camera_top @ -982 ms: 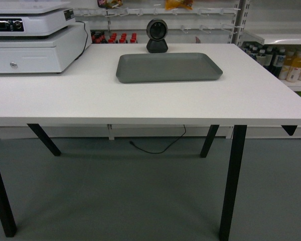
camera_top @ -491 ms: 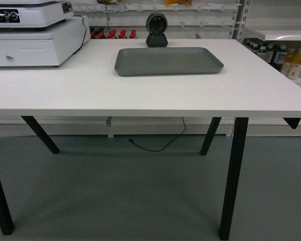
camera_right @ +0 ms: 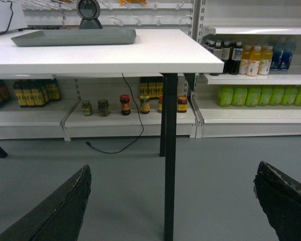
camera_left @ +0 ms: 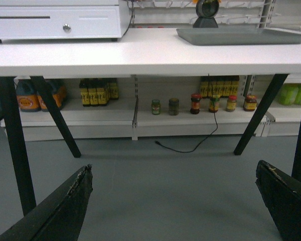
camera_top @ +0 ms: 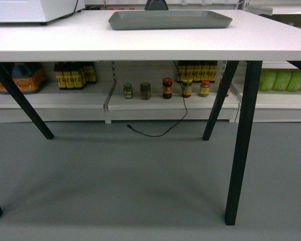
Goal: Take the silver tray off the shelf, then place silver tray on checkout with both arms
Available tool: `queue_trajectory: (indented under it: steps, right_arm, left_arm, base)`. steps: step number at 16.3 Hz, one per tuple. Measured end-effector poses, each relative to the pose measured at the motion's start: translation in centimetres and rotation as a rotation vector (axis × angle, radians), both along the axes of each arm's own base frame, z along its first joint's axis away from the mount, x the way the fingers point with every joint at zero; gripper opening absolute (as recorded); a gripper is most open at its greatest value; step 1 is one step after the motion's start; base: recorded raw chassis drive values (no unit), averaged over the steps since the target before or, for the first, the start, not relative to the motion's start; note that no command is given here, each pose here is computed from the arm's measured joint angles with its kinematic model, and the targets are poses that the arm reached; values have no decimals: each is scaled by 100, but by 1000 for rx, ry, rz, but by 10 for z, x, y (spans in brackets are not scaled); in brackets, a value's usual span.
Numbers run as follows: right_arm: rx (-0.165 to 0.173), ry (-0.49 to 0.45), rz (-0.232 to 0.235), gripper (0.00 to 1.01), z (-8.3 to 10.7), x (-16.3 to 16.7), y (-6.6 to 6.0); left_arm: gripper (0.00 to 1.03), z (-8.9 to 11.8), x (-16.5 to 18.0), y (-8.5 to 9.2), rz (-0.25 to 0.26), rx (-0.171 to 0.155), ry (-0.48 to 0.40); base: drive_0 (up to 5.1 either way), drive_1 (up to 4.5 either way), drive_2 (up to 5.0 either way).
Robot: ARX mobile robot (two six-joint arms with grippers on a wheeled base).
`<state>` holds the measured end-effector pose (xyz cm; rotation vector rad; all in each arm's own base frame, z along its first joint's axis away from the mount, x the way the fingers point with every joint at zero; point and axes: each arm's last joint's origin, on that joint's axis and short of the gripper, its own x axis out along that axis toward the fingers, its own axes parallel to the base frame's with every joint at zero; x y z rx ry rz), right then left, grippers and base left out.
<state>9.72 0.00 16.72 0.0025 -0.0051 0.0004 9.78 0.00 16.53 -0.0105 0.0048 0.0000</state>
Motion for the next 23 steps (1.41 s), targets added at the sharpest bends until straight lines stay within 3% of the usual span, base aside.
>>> queue_trajectory:
  steps: [23]
  right_arm:
    - [-2, 2, 0, 98, 0, 0, 0]
  left_arm:
    - [98, 0, 0, 0, 0, 0, 2]
  base:
    - [0, 0, 0]
